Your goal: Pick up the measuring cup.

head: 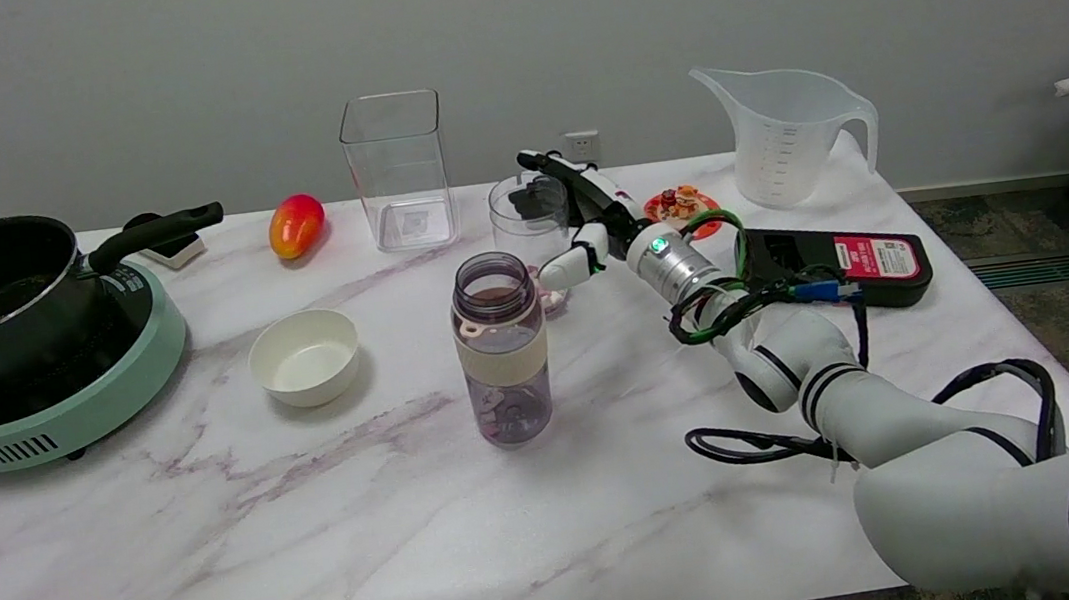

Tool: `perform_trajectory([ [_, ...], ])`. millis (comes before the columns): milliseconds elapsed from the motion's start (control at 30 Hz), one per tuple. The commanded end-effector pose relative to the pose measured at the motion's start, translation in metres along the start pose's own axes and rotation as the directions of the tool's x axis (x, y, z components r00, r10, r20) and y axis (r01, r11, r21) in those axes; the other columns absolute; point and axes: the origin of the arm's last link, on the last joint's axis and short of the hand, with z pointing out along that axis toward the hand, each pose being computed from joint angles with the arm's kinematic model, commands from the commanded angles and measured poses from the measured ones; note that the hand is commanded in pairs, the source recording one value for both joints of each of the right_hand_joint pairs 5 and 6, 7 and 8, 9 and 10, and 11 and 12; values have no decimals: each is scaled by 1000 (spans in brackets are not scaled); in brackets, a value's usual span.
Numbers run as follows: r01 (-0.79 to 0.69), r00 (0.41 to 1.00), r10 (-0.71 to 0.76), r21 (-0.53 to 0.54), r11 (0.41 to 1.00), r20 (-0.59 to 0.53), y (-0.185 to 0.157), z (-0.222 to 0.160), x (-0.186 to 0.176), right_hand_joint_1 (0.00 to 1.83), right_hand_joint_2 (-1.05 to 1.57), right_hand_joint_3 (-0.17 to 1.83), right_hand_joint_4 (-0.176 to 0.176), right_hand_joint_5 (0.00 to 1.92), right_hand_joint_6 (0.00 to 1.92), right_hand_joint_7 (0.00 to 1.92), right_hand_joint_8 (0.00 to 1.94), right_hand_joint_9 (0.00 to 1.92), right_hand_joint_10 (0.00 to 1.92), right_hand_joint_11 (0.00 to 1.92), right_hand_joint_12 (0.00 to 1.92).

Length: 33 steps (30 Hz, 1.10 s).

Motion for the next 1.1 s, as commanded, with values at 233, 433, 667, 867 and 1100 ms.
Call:
perform_trajectory([
  [233, -7, 1000, 7, 2, 1000, 12, -1, 1, -11, 1286, -377, 595, 0, 212, 212, 560, 560, 519, 519, 532, 532],
  [433, -9, 1000, 9, -2, 1000, 12, -2, 3, -12, 1318, -60, 560, 0, 366, 366, 666, 666, 725, 725, 617, 617],
  [667, -6, 1000, 6, -3, 1000, 11, -2, 3, -12, 1346, 217, 518, 0, 524, 524, 877, 877, 883, 883, 691, 691],
  [867, -6, 1000, 6, -1, 1000, 8, -3, 4, -11, 1355, 386, 468, 0, 677, 677, 1080, 1080, 993, 993, 733, 733],
  [1100, -1, 1000, 1, 7, 1000, -5, -4, 2, -5, 1360, 481, 516, 0, 783, 783, 1145, 1145, 1051, 1051, 782, 782],
])
